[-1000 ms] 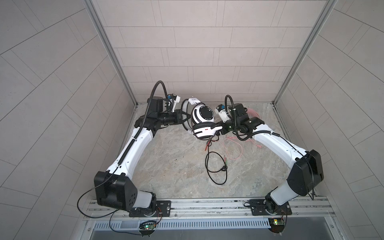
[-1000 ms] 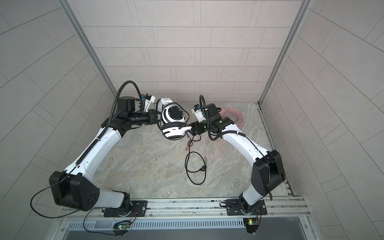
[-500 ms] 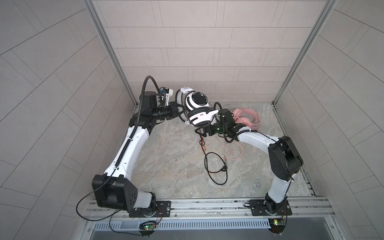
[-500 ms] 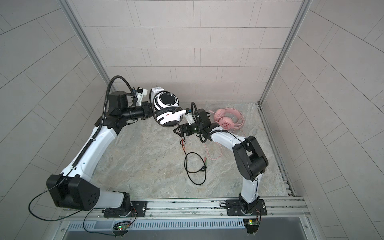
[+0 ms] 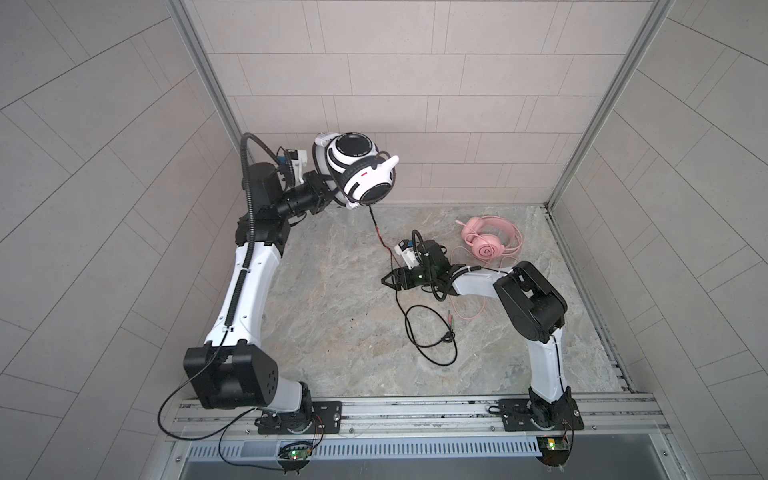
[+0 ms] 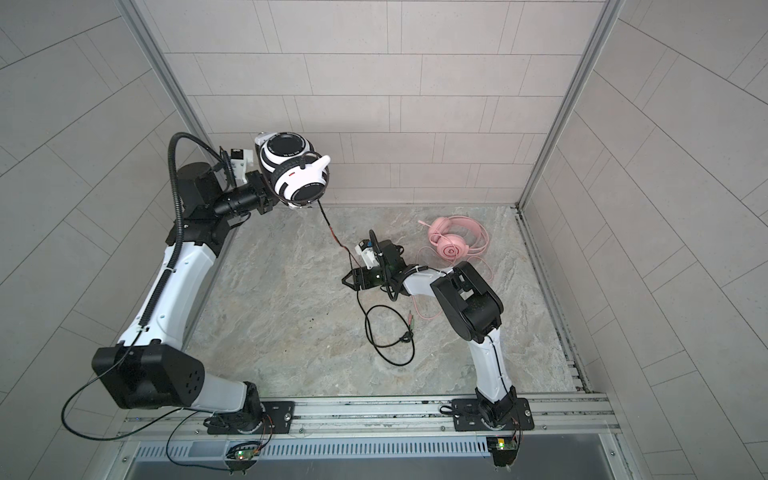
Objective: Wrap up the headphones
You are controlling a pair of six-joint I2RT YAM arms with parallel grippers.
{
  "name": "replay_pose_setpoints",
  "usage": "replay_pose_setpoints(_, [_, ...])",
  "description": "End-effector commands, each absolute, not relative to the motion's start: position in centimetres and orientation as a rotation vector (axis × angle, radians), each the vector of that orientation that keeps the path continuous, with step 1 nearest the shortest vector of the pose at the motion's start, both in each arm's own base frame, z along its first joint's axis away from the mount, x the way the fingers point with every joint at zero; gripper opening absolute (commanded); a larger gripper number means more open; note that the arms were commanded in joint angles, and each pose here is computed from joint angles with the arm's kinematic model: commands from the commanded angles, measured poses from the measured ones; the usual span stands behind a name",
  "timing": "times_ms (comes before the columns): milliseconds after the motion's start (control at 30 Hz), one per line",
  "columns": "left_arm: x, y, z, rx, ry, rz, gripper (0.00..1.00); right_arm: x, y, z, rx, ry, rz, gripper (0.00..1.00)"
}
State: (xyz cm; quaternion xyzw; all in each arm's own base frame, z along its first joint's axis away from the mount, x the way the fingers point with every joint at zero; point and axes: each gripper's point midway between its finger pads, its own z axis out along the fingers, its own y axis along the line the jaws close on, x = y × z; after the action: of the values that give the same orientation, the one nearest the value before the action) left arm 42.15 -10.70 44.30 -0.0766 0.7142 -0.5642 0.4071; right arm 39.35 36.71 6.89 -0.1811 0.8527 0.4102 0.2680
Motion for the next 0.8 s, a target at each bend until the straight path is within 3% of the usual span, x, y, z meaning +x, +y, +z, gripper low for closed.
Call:
replay_pose_setpoints(0, [41.7, -9.6, 49.6, -0.127, 1.657, -1.472, 0.00, 38.8, 37.8, 6.4, -0.482, 2.285, 1.157, 0.68])
replay_pose_setpoints(333, [44.0, -2.5, 49.7, -0.324, 1.594, -1.345, 0.00, 36.4, 36.0, 4.0, -0.513, 2.362, 1.090, 0.27])
replay_pose_setpoints(533, [44.8, 0.3, 49.5, -0.401, 1.565, -1.282, 0.00, 34.4, 34.1, 2.4, -0.541, 2.441, 0.978, 0.27])
replay_pose_setpoints(767, [44.9, 1.0, 49.7, -0.406, 1.573, -1.232, 0.00, 33.3, 32.9, 1.6, -0.592, 2.479, 0.841, 0.42])
